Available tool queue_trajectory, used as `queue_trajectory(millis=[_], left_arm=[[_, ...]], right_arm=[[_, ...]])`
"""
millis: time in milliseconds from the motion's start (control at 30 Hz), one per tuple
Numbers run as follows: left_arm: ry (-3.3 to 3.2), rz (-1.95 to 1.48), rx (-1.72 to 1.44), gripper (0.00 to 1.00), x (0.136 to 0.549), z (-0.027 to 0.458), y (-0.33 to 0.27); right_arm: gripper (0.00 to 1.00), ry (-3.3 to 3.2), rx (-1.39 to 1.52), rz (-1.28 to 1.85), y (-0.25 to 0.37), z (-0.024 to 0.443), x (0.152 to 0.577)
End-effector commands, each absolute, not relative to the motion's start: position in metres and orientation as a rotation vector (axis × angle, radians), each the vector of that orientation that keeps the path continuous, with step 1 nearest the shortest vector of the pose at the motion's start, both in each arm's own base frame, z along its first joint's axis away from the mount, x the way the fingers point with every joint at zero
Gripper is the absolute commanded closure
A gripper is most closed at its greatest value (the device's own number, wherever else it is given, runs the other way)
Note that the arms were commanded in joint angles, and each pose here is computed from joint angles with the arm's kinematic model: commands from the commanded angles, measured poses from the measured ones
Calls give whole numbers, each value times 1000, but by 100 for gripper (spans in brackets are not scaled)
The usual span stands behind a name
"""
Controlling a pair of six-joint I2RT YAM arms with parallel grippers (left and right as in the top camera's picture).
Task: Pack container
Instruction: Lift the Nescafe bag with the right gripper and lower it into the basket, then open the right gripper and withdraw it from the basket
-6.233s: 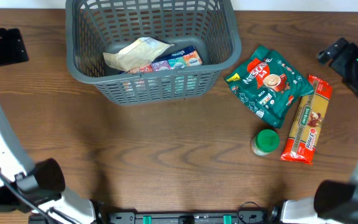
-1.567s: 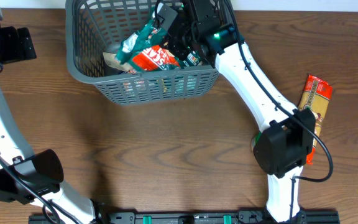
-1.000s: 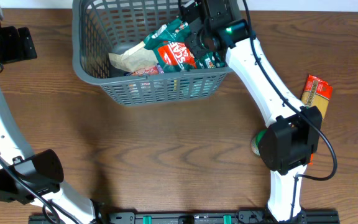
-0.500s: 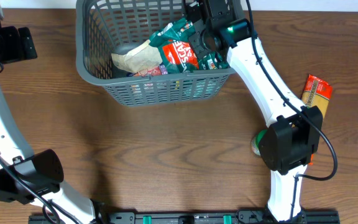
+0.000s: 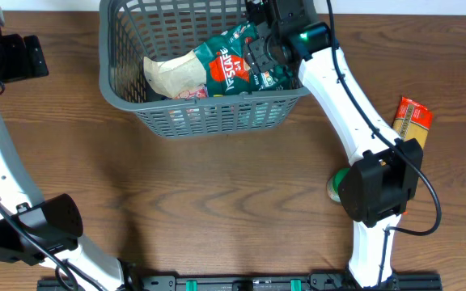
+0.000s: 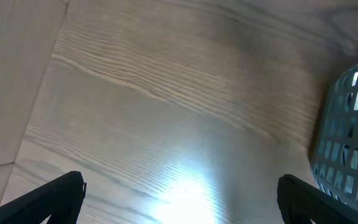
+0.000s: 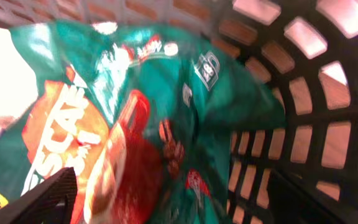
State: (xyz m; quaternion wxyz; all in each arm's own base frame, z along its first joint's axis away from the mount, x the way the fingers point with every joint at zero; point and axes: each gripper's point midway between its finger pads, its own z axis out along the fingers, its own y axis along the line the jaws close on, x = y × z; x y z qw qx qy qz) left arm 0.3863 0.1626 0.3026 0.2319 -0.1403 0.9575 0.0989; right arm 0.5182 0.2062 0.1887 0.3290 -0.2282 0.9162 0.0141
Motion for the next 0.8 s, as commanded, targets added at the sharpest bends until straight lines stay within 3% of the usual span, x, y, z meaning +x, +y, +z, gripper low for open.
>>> queue_trajectory(millis=[0,233,300,500,767], left_arm=[[2643,265,-384,1,388,299,162],[2644,264,-384,1,388,299,162],[2644,265,-384,1,388,299,162],[2644,264,-385,1,388,299,162],[2643,265,-385,2,388,299,162]], right_arm=[[18,2298,-606,169,222,226,520],[15,2126,-662,363,251,311,510],[1,2089,-621,326,237,341,510],[1,2160,15,129,102,400,504],[1,2286,901,-48,-95,375,409]])
